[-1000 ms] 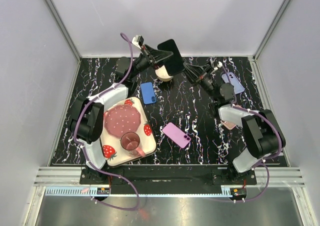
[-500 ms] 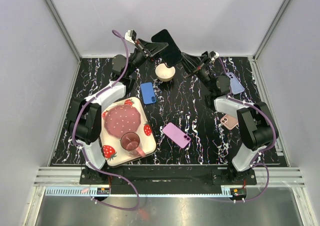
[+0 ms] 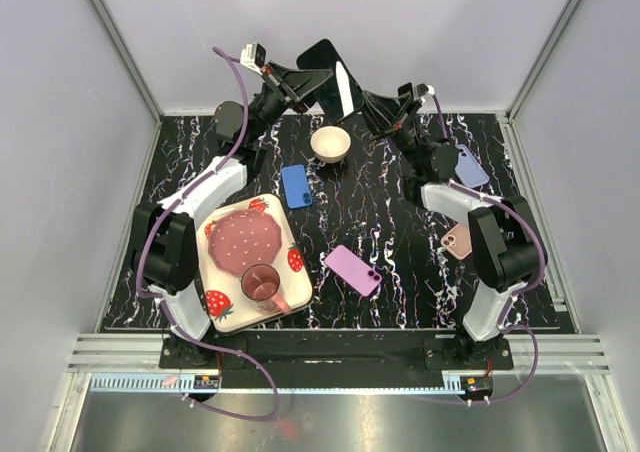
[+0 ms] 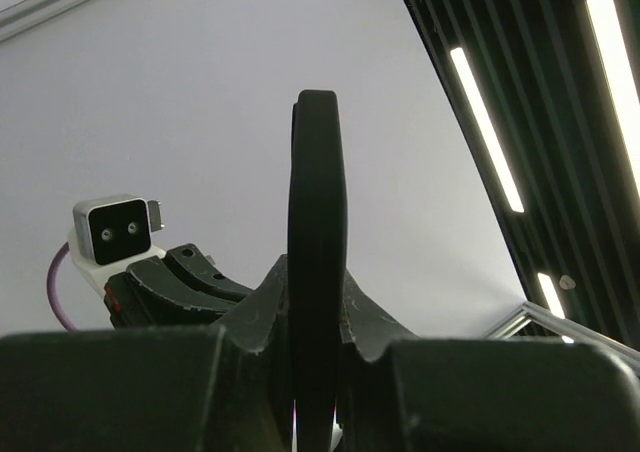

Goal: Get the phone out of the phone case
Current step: Remove the phone case from the phone.

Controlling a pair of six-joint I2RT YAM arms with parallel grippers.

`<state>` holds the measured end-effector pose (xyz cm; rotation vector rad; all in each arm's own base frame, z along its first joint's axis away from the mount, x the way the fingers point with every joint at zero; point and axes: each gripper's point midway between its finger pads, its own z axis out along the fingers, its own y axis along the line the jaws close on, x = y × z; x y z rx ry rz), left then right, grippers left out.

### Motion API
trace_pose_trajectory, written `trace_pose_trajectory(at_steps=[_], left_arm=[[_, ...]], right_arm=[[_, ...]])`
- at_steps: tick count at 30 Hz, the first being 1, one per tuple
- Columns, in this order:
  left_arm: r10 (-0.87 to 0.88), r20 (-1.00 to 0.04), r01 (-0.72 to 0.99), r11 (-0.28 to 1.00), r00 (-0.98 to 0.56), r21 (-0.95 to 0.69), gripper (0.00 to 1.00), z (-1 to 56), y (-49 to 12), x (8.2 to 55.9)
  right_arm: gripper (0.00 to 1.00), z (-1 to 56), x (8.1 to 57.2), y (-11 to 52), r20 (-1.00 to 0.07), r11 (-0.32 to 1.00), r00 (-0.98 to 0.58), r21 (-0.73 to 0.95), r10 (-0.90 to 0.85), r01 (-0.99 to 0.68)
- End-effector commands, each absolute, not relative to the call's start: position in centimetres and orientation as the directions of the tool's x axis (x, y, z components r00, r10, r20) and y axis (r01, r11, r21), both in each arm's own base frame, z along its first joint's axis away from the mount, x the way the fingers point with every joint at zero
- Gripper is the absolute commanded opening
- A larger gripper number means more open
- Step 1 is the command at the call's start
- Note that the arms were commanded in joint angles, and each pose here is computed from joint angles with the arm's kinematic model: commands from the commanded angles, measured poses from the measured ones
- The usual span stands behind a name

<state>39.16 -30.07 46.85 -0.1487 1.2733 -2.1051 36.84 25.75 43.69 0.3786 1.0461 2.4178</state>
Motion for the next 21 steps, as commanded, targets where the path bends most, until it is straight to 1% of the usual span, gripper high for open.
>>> trace_pose_trajectory(at_steps=[1, 5, 6, 8, 9, 11, 12, 13, 14, 15, 16, 18, 21], left_arm=[[-0.332, -0.412, 0.529, -0.518, -0.849, -0.673, 0.0, 54.9, -31.2, 26.4], [-0.336, -0.386, 0.511, -0.525, -0.859, -0.681, 0.0, 55.4, -30.7, 26.1], [-0.336, -0.383, 0.509, -0.525, -0.86, -0.682, 0.0, 55.5, -30.6, 26.0], [-0.331, -0.371, 0.497, -0.535, -0.868, -0.684, 0.0, 55.8, -30.5, 25.7], [-0.326, -0.366, 0.489, -0.542, -0.872, -0.683, 0.0, 55.8, -30.4, 25.7], [-0.32, -0.363, 0.484, -0.567, -0.875, -0.667, 0.0, 56.5, -30.0, 25.2], [-0.321, -0.364, 0.485, -0.573, -0.875, -0.661, 0.0, 56.8, -29.9, 25.0], [-0.322, -0.363, 0.485, -0.576, -0.875, -0.658, 0.0, 57.0, -29.8, 25.0], [-0.323, -0.362, 0.485, -0.579, -0.875, -0.655, 0.0, 57.2, -29.6, 24.8], [-0.324, -0.363, 0.487, -0.579, -0.873, -0.654, 0.0, 57.3, -29.6, 24.7], [-0.324, -0.36, 0.484, -0.582, -0.875, -0.653, 0.0, 57.4, -29.5, 24.6], [-0.32, -0.342, 0.468, -0.593, -0.884, -0.655, 0.0, 57.5, -29.4, 24.7], [-0.31, -0.308, 0.437, -0.632, -0.899, -0.64, 0.0, 57.9, -29.0, 24.8]], right_arm=[[0.0, 41.2, 38.8, 26.8, 0.128, -0.629, -0.878, 0.745, 0.461, -0.222], [0.0, 38.3, 39.0, 27.6, 0.077, -0.549, -0.872, 0.803, 0.483, -0.233], [0.0, 36.7, 38.9, 28.1, 0.049, -0.501, -0.871, 0.833, 0.488, -0.234], [0.0, 34.6, 39.2, 28.7, 0.054, -0.44, -0.868, 0.877, 0.493, -0.195], [0.0, 33.1, 39.0, 29.1, 0.025, -0.388, -0.869, 0.901, 0.493, -0.194], [0.0, 30.9, 39.3, 29.7, 0.031, -0.292, -0.866, 0.947, 0.499, -0.134], [0.0, 29.6, 39.4, 29.8, -0.025, -0.218, -0.854, 0.963, 0.519, -0.16], [0.0, 28.1, 39.5, 30.0, -0.005, -0.143, -0.85, 0.985, 0.526, -0.095], [0.0, 27.5, 39.7, 30.0, -0.023, -0.092, -0.839, 0.992, 0.544, -0.087], [0.0, 26.8, 39.8, 29.8, -0.093, -0.016, -0.825, 0.992, 0.557, -0.123], [0.0, 26.0, 39.6, 29.7, -0.09, 0.041, -0.822, 0.996, 0.563, -0.081], [0.0, 25.5, 40.0, 29.4, -0.152, 0.12, -0.801, 0.988, 0.579, -0.1], [0.0, 25.2, 39.8, 29.3, -0.155, 0.139, -0.805, 0.986, 0.573, -0.092]])
